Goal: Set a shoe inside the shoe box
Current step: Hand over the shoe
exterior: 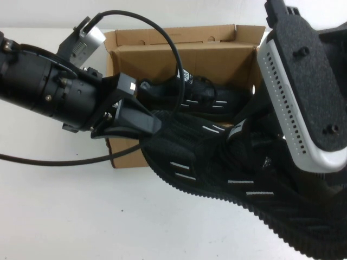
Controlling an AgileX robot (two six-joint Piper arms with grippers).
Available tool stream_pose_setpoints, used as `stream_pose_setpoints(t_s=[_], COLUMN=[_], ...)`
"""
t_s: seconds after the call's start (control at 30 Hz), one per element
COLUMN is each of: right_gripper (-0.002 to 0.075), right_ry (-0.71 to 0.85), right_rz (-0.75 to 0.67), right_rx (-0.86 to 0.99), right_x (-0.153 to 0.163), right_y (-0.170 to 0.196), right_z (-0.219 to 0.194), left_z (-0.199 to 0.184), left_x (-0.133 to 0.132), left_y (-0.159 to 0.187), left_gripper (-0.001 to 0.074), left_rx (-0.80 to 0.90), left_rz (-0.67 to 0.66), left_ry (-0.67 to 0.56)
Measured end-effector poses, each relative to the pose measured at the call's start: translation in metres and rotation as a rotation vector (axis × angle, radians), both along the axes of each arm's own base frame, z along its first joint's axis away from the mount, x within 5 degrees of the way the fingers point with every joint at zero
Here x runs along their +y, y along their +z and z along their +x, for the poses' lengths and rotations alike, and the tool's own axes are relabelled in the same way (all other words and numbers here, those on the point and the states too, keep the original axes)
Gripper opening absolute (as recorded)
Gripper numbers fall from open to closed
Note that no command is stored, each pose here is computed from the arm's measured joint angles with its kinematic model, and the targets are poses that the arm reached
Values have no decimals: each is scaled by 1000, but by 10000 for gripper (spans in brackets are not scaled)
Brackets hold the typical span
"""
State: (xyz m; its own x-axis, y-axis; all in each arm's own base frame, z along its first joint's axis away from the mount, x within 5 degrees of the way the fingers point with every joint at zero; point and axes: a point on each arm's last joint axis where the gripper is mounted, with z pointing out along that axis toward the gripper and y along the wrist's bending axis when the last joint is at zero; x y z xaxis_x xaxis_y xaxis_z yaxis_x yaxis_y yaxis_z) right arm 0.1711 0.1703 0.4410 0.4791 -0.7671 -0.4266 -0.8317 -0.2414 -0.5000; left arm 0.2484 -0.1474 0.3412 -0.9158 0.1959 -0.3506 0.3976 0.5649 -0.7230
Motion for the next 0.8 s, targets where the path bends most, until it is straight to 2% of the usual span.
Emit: stream_pose_setpoints(t_s=[0.3, 0.4, 0.57, 0.8], right_gripper=[-2, 34, 185, 512], right_ry=[-7, -47, -95, -219], right_rz=[40, 63, 89, 168], right_rx=[43, 76, 112, 158], right_x=[3, 3, 4, 5], right_y=[1, 2, 2, 5], right_z=[-2, -3, -2, 2], left_z=[0, 0, 0, 0], left_x=[0, 0, -1, -2], left_y=[0, 0, 1, 3], left_gripper=[108, 108, 108, 108], left_rx=[-5, -5, -6, -8], left_rz=[0, -1, -16, -39], left_ry=[-4, -3, -6, -9])
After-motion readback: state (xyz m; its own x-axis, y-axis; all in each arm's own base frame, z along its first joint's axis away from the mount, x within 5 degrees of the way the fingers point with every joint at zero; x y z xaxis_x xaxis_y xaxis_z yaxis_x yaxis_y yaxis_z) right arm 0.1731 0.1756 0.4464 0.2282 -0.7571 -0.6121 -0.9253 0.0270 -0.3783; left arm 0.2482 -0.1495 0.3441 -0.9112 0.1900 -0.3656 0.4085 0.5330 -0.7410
